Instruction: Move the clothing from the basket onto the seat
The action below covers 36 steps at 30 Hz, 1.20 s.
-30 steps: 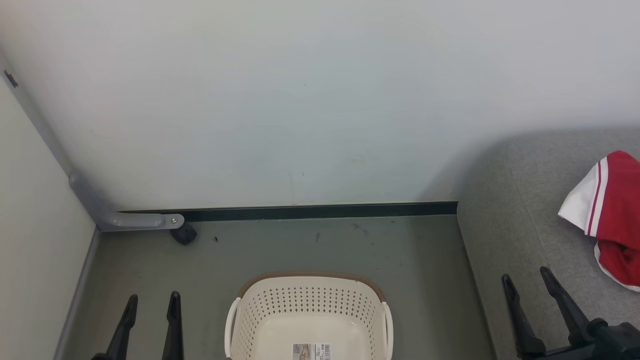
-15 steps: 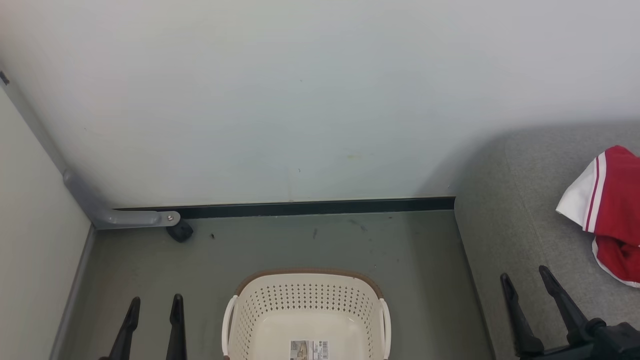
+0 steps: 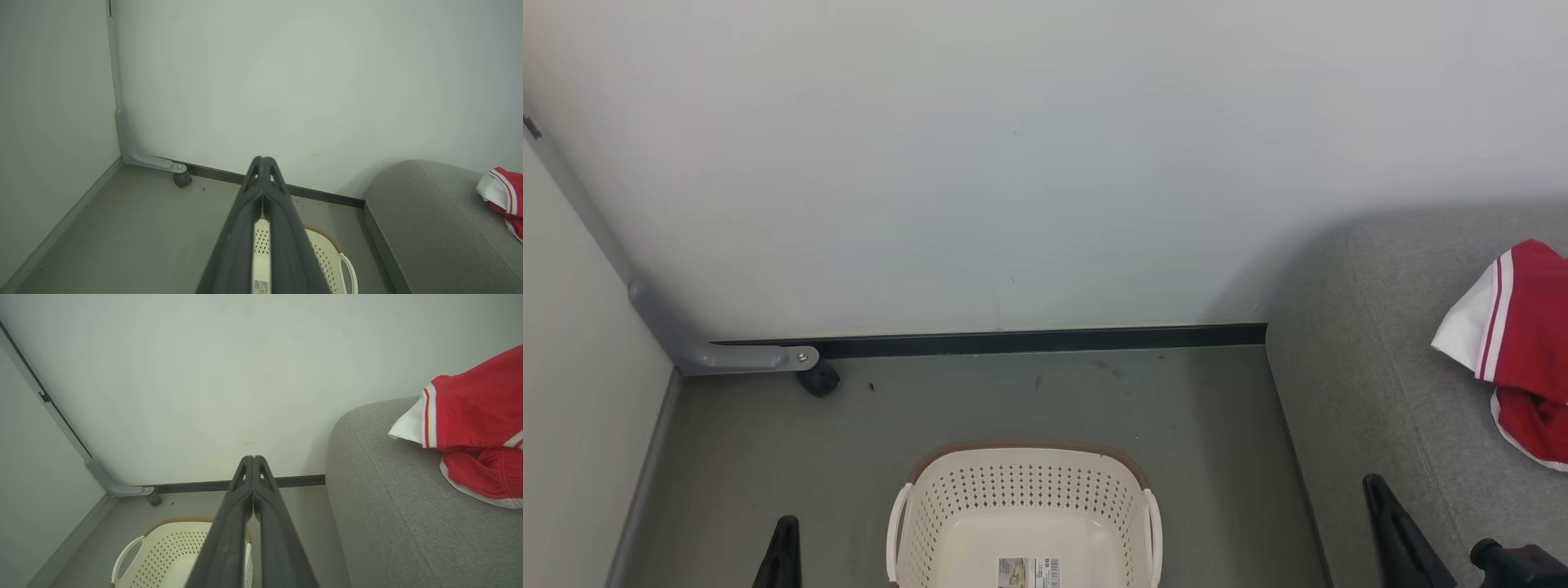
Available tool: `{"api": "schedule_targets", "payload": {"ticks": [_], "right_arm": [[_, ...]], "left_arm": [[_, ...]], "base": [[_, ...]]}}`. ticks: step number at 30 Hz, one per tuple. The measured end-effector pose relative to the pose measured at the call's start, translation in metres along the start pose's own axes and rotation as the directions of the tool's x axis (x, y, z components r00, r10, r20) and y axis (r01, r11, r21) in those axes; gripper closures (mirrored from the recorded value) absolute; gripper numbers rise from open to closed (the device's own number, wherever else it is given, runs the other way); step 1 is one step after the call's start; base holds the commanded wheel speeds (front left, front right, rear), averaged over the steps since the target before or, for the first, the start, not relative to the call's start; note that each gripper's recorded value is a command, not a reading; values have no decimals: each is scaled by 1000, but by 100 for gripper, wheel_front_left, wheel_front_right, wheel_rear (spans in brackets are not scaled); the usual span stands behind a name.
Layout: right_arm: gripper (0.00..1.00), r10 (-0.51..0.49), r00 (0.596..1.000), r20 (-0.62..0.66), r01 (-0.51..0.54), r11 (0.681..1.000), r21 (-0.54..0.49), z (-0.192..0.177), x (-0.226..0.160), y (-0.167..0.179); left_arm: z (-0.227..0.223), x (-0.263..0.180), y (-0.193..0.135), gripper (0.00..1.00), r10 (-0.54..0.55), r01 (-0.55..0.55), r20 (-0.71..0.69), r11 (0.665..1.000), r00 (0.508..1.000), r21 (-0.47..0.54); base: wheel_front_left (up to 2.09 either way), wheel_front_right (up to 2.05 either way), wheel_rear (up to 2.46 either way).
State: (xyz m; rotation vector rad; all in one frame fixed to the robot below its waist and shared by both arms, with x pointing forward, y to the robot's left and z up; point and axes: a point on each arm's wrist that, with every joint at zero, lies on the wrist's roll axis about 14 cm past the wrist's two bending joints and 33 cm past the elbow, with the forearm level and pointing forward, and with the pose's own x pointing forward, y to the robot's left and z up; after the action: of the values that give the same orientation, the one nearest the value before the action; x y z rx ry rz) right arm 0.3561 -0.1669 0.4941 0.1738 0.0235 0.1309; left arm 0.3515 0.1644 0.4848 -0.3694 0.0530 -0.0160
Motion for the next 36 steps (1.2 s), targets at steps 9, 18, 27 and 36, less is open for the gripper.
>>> {"api": "schedule_targets", "payload": {"ticks": [9,18,27,36], "right_arm": [[100,-50,998,-29,53,989,138,-3,3,-10],[100,-82,995,-55,94,958,272,-6,5,-17],[100,-105,992,-77,126,915,383,-9,7,-23],[100,-127,987,-100,160,841,518,-12,8,-29]], "left_arm": [[-5,1,9,100,34,-38,-37,993,999,-111],[-8,3,15,100,54,-67,-66,973,996,-220],[-8,7,19,100,63,-87,-85,942,994,-324],[-9,10,22,100,65,-103,-101,889,993,-446]], "base": [[0,0,0],[0,0,0],[0,0,0],[0,0,0]]}}
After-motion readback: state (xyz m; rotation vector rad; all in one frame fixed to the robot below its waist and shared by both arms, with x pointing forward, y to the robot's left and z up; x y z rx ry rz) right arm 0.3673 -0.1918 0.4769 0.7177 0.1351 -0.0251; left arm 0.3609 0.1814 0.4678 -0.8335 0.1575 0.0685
